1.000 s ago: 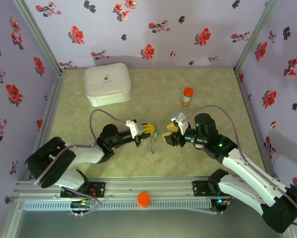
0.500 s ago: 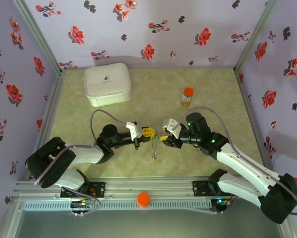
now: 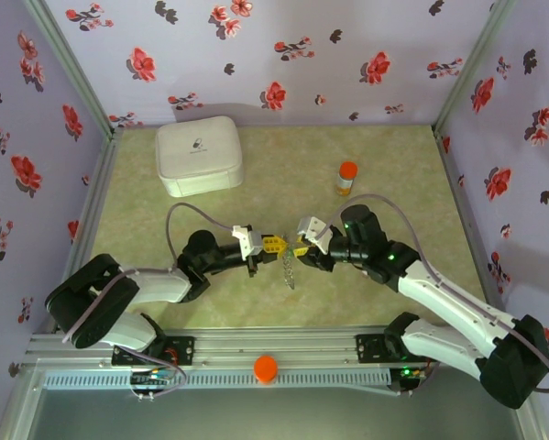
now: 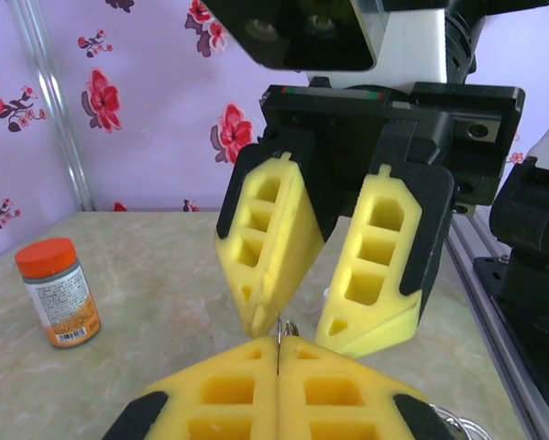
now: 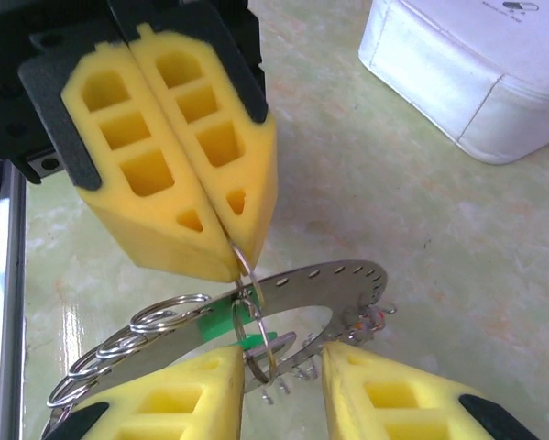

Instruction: Put the keys on the keyring

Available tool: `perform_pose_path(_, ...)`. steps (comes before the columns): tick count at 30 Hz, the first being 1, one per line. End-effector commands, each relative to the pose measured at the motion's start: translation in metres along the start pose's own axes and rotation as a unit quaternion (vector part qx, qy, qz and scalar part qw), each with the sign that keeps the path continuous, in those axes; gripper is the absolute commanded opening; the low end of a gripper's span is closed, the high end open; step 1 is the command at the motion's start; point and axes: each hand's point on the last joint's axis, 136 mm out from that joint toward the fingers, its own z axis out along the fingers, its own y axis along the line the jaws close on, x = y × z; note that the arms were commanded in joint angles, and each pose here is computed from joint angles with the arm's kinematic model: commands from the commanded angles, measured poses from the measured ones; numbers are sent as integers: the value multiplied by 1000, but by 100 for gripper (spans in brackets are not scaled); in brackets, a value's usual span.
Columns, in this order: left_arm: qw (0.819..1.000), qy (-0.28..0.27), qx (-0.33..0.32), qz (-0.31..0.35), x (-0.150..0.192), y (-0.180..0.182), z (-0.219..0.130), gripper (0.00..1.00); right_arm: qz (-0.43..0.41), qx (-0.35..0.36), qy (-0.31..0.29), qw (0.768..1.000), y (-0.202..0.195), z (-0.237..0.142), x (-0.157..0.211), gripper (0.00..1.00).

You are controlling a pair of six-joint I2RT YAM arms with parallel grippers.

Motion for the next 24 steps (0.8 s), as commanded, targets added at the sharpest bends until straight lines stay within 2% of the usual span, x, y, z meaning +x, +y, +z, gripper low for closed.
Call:
perform_pose_path(1, 999, -33, 3, 30, -20, -2, -5, 0, -19, -10, -15, 1000, 2, -3, -17, 25)
perform_pose_path(5, 999, -33, 4, 29, -21, -2, -5, 0, -20, -11, -18, 1000, 2, -3, -19, 18)
perform_pose_path(14, 999, -34, 3, 32, -22, -1, -5, 0, -14, -27, -6, 1000, 8, -3, -12, 16)
perform_pose_path(24, 998, -46, 8, 37, -31, -2, -4, 0, -2, -34, 12, 999, 8, 3, -5, 7)
